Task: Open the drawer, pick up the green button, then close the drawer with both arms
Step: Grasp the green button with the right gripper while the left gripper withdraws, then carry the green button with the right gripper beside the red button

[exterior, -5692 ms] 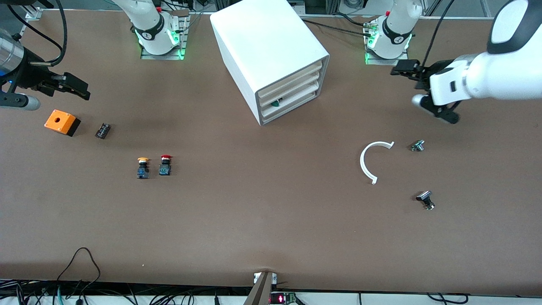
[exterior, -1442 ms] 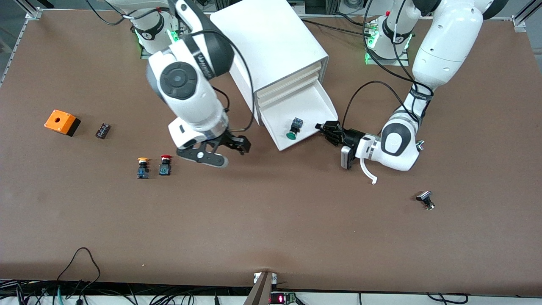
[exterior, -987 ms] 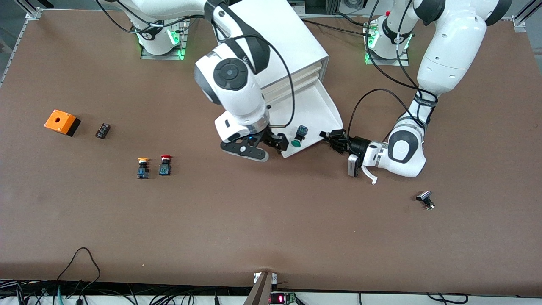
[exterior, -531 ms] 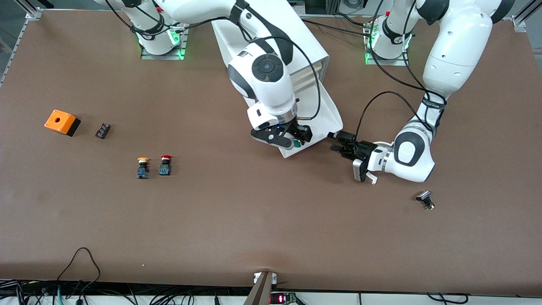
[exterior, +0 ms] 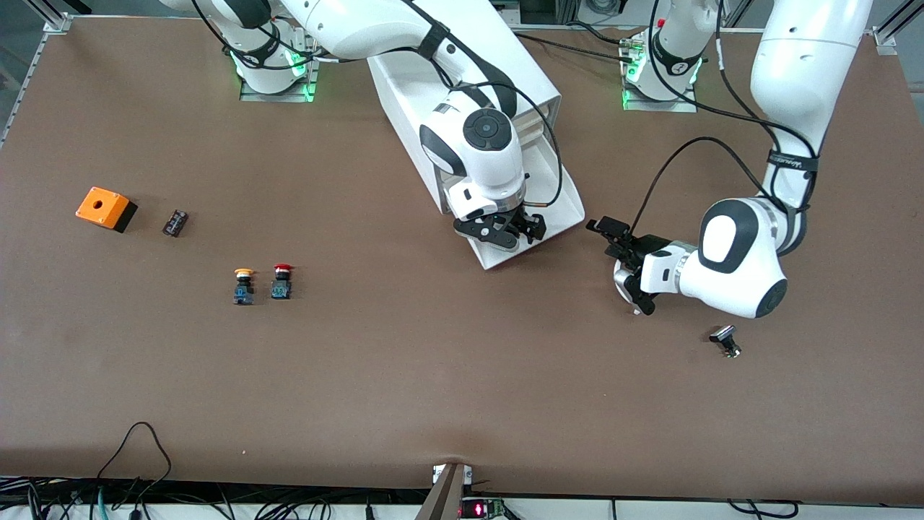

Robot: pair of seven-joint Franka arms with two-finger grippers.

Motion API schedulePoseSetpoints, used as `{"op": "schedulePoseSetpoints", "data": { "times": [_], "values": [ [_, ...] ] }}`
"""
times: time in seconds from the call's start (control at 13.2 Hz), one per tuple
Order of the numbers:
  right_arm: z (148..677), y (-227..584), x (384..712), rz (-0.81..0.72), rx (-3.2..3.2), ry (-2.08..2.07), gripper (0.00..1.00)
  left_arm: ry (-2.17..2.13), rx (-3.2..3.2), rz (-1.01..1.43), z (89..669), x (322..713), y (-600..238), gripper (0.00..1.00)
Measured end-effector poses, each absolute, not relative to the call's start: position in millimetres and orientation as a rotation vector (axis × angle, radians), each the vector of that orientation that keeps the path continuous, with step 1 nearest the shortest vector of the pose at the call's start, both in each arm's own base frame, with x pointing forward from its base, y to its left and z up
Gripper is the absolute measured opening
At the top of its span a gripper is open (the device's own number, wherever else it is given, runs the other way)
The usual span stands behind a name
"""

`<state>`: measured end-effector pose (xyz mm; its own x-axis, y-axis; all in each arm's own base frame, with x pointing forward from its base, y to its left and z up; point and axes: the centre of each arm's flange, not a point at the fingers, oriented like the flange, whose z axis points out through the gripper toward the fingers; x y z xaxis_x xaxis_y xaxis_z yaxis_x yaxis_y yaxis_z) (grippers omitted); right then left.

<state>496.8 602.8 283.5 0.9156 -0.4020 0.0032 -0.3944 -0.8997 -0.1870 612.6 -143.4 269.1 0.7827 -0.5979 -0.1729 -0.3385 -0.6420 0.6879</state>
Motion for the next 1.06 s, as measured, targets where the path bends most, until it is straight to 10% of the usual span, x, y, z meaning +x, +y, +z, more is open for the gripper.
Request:
{"op": "schedulePoseSetpoints", "data": {
  "times": [0.53, 0.83, 1.06],
  "values": [
    [259.2, 611.5, 484.1, -0.041, -2.921, 0.587, 0.96, -0.748, 2.802, -0.705, 391.4, 606.4, -135.7, 1.00],
    [259.2, 614.0, 481.8, -0.047, -2.920, 0.578, 0.47, -0.795, 2.932, -0.629, 468.1, 620.8, -122.7, 1.00],
    [260.3, 614.3, 482.3, -0.051, -2.918, 0.577, 0.42, -0.774, 2.984, -0.588, 496.3, 625.5, -113.1, 1.00]
  ]
}}
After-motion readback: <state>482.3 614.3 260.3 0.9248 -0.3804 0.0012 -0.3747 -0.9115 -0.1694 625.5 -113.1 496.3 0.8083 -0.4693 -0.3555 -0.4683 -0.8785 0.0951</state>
